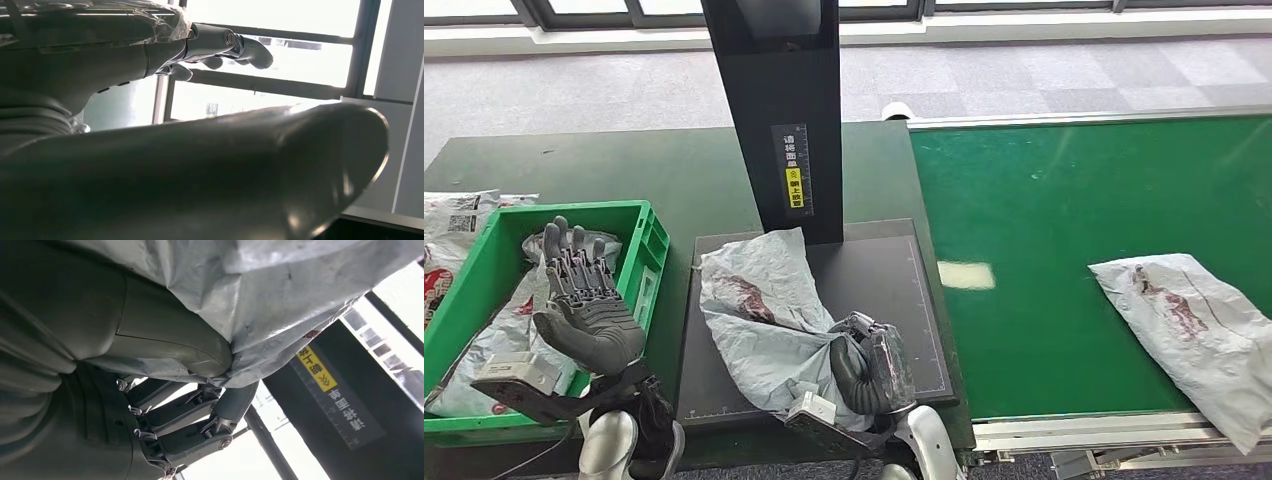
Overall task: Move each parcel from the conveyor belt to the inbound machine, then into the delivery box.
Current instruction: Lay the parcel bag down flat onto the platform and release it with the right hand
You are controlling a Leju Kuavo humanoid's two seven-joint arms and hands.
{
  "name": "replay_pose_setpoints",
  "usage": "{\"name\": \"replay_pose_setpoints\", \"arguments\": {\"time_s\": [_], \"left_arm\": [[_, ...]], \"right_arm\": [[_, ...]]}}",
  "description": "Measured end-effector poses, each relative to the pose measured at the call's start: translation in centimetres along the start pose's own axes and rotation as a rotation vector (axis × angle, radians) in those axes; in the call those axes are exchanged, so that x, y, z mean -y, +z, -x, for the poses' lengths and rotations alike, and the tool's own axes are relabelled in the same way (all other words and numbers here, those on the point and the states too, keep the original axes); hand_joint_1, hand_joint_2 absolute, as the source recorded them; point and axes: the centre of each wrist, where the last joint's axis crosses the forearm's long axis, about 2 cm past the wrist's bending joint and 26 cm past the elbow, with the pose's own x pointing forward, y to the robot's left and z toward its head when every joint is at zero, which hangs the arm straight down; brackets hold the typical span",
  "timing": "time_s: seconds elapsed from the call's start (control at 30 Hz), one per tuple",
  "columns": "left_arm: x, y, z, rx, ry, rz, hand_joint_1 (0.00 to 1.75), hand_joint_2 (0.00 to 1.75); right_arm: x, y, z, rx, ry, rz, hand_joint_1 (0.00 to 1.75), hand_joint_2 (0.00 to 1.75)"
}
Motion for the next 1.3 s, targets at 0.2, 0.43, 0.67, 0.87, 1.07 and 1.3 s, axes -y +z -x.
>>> {"name": "replay_pose_setpoints", "arguments": {"time_s": [0.2,0.43,0.67,0.87,1.07,1.3], "left_arm": [[0.0,0.2,0.2,-0.009,-0.003,0.003,0.00,0.00],[-0.1,0.3,0.2,-0.008,-0.010,0.012,0.00,0.00],[-0.1,0.9,0.3,-0.011,-0.030,0.043,0.00,0.00],[0.1,1.5,0.4,-0.011,-0.144,0.027,0.00,0.00],[0.6,1.8,0.2,0.032,-0.307,0.131,0.00,0.00],[-0.4,2.3,1.2,0.011,-0.440,0.372,0.00,0.00]], "right_arm": [[0.1,0.4,0.2,-0.044,0.119,0.012,0.00,1.75],[0.4,1.2,0.4,-0.019,0.204,0.029,0.00,1.75],[1.6,1.1,0.1,0.051,0.316,0.066,0.00,1.75],[4.2,0.6,-0.8,0.184,0.296,0.178,0.00,1.75],[9.0,0.4,-1.8,0.302,0.220,0.427,0.00,1.75],[12.9,0.2,-2.8,0.303,0.005,0.709,0.00,1.75]]}}
